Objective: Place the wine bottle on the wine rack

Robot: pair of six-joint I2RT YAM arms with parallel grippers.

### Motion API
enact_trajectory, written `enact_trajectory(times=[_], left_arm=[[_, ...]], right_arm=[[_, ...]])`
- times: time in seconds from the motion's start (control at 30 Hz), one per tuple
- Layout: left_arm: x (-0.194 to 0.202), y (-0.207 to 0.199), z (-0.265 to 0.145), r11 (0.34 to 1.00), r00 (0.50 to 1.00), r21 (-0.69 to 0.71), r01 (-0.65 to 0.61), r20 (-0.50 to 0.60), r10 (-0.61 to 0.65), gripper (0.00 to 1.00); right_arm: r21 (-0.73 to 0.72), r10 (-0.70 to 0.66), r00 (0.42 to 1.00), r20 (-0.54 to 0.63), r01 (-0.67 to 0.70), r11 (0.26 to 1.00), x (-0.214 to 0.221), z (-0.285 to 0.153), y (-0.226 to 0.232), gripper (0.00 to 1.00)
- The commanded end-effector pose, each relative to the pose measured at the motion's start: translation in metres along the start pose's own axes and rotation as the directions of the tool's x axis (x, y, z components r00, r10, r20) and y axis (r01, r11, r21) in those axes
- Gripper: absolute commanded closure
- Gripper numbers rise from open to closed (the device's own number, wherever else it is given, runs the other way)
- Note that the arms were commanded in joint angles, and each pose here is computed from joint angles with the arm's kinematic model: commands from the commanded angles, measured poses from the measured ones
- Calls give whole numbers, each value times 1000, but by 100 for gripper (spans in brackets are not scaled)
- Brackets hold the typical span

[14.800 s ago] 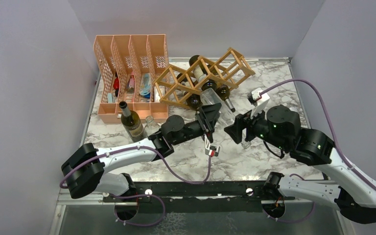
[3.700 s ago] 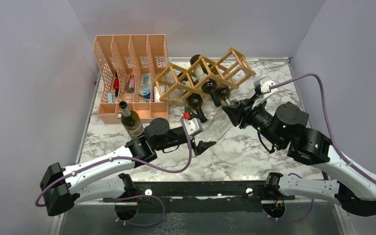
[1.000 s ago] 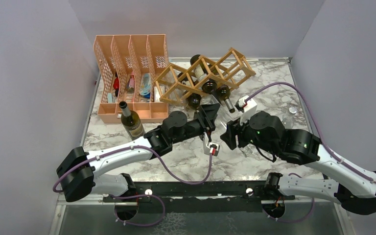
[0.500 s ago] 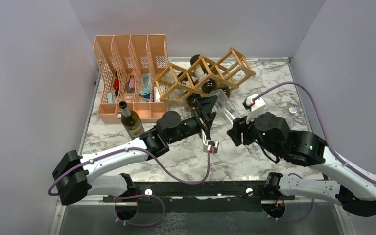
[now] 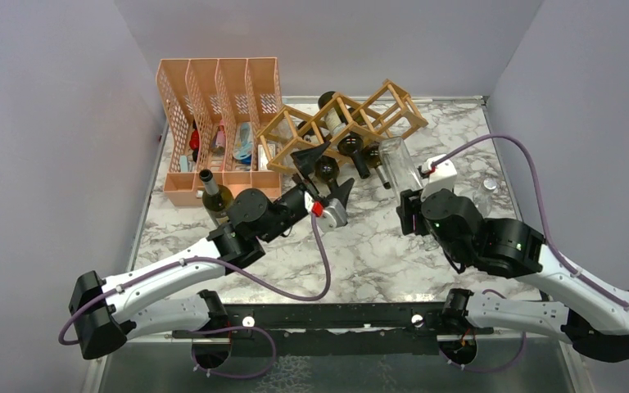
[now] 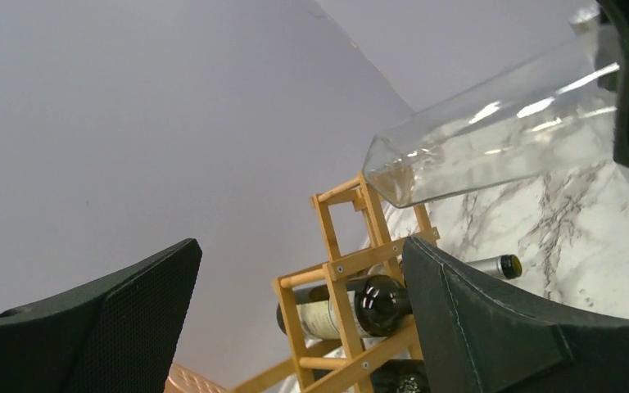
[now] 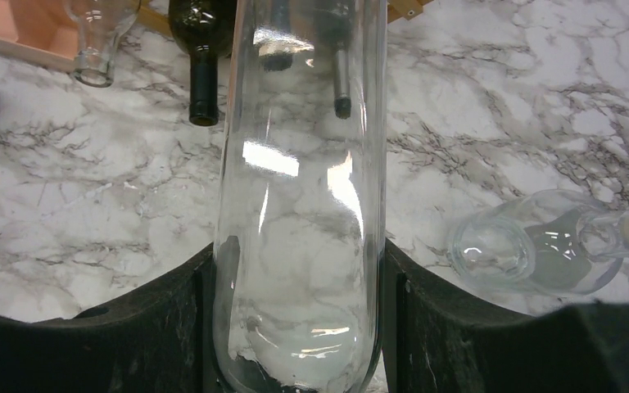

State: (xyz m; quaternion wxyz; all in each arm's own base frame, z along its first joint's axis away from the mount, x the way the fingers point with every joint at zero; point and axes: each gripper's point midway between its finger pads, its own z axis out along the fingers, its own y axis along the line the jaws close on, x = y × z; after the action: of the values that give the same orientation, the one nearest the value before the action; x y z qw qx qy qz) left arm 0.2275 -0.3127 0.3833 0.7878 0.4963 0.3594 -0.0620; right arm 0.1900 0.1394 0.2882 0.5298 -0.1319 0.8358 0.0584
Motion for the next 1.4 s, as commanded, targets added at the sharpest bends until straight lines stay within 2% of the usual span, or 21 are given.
enact_trajectory(times=[0.0,0.23,0.47,0.7,0.87,1.0,1.37], left_arm=[[-10,41,-11,955,972,-186,230,1,-234,1],[-5,48,-19,889,922,-261,376,7,-388,1],[-1,53,-28,824,873,-318,469,23,-488,1],[1,49,-35,718,775,-342,606,50,-630,1],[-2,43,-40,668,714,-313,675,50,-699,1],[-2,39,-46,656,696,-303,691,34,-717,1],[10,29,-57,673,700,-313,671,-33,-713,1]], right_arm=[[75,-6,998,58,2,997,-18,10,-2,99],[82,-40,999,12,39,996,-7,40,6,99],[83,25,998,-66,-19,996,7,86,-31,99],[121,63,987,-146,-46,992,30,127,-54,99],[127,85,989,-120,-70,989,20,144,-60,99],[132,99,984,-146,-80,988,24,161,-69,99],[138,110,987,-115,-94,986,14,180,-86,99]])
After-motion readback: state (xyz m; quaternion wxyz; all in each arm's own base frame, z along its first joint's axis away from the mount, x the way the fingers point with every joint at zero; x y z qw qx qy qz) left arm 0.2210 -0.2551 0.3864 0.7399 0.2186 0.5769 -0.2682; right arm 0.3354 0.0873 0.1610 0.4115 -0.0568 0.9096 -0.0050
